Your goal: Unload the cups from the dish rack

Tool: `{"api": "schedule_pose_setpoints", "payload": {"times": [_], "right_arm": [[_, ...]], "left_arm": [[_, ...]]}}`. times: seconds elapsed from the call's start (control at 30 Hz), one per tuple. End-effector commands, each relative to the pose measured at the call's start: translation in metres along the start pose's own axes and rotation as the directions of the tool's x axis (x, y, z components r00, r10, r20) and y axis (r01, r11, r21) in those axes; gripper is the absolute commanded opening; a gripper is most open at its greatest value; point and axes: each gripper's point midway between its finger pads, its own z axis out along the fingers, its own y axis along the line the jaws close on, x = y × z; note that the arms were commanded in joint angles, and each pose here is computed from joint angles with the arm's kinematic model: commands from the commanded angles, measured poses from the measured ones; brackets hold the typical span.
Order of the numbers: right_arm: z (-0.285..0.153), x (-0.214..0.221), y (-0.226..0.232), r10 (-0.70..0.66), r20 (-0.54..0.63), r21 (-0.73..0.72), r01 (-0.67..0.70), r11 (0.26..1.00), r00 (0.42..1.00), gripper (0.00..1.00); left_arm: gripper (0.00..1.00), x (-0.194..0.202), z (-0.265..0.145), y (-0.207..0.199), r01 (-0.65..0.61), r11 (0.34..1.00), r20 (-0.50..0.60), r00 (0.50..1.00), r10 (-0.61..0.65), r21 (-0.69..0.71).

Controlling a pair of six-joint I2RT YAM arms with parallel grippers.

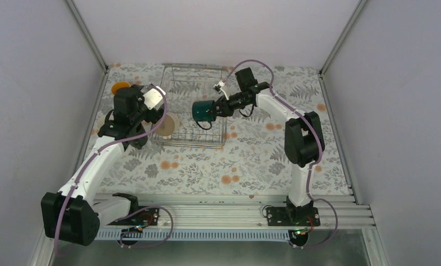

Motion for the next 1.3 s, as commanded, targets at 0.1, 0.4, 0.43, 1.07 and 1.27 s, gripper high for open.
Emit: {"api": "schedule_pose_setpoints", "payload": {"times": [0.1, 0.4, 0.43, 1.07, 1.27], "right_arm": [[-0.005, -0.01, -0.002, 0.008, 0.041, 0.027, -0.009, 1.0, 0.999, 0.04], [-0.078, -0.064, 0.039, -0.143, 0.125, 0.191, 0.118, 0.975, 0.982, 0.04], [-0.088, -0.069, 0.041, -0.157, 0.124, 0.222, 0.127, 0.967, 0.98, 0.04], [-0.303, 0.05, -0.118, 0.28, -0.204, 0.862, 0.036, 0.505, 0.938, 0.04], [-0.309, 0.11, -0.143, 0.412, -0.292, 0.871, 0.063, 0.487, 0.863, 0.04]], "left_arm": [[1.0, -0.015, -0.006, -0.002, -0.005, 1.0, 0.066, 0.998, 0.003, 0.022], [1.0, -0.019, -0.008, 0.01, -0.006, 0.999, 0.069, 0.998, 0.008, -0.036], [1.0, -0.02, -0.009, 0.011, -0.005, 0.999, 0.071, 0.997, 0.007, -0.038], [1.0, -0.015, -0.022, 0.034, -0.031, 0.989, 0.014, 0.999, 0.033, -0.147], [1.0, -0.011, -0.027, 0.032, -0.026, 0.988, 0.013, 1.0, 0.028, -0.154]]}}
